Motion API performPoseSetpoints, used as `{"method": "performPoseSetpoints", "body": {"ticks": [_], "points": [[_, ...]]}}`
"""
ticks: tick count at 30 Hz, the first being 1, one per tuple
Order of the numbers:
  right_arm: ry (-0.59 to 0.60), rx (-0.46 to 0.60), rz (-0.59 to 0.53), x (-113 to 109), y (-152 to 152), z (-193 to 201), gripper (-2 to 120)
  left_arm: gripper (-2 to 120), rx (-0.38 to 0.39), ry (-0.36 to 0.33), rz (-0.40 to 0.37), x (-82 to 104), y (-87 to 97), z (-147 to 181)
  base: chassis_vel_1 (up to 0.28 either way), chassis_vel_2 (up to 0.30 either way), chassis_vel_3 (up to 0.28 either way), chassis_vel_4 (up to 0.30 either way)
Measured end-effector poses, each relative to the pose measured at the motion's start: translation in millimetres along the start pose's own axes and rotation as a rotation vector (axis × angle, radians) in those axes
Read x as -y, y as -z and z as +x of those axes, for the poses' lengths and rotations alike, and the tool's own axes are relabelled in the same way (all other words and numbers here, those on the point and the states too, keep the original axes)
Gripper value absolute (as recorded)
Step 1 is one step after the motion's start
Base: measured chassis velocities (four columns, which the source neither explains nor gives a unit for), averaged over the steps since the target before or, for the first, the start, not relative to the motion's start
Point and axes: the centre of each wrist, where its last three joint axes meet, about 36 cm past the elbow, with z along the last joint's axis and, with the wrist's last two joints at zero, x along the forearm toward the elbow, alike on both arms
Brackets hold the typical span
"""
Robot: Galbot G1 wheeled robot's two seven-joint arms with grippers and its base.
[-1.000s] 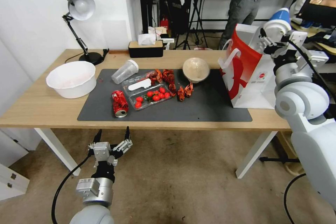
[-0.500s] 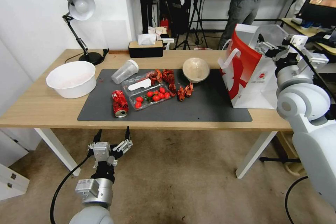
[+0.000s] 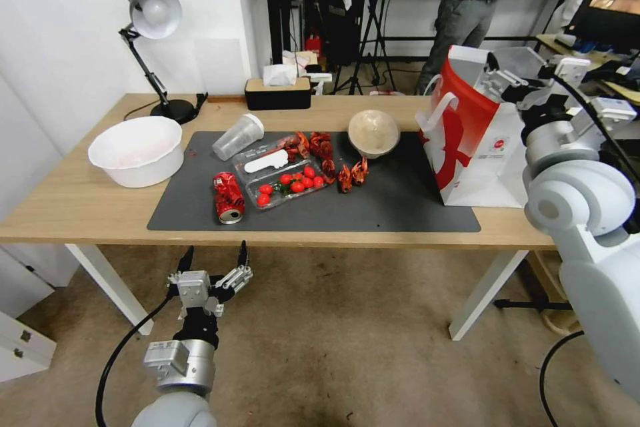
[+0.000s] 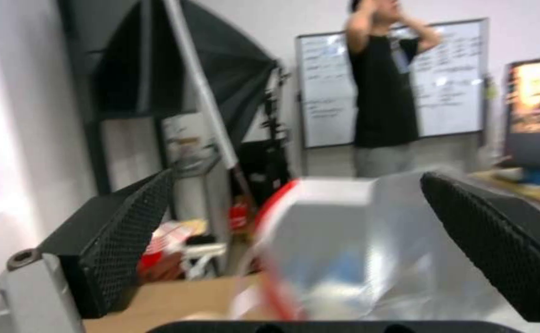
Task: Pick up the trash from the table and place it into the takeout bag.
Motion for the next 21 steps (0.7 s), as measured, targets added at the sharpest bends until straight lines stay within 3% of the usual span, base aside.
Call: {"method": "performPoseSetpoints", "body": {"ticks": [5,12,21], "points": [[0.126,-0.049,-0.019,-9,-20,42,100,100,-0.002,-0.003,-0.007,-2.8,-0.6,-1,0.000,0.000,0.000,0.000],[0.151,-0.106,-0.013,-17,-43,89,100,100,-0.001,-0.002,-0.011,-6.1,1.6,0,0.000,0.000,0.000,0.000],[0.159,-0.123,-0.009,-27,-112,153,100,100,-0.003,-0.004,-0.003,-6.1,1.5,1,0.000,0.000,0.000,0.000]]}}
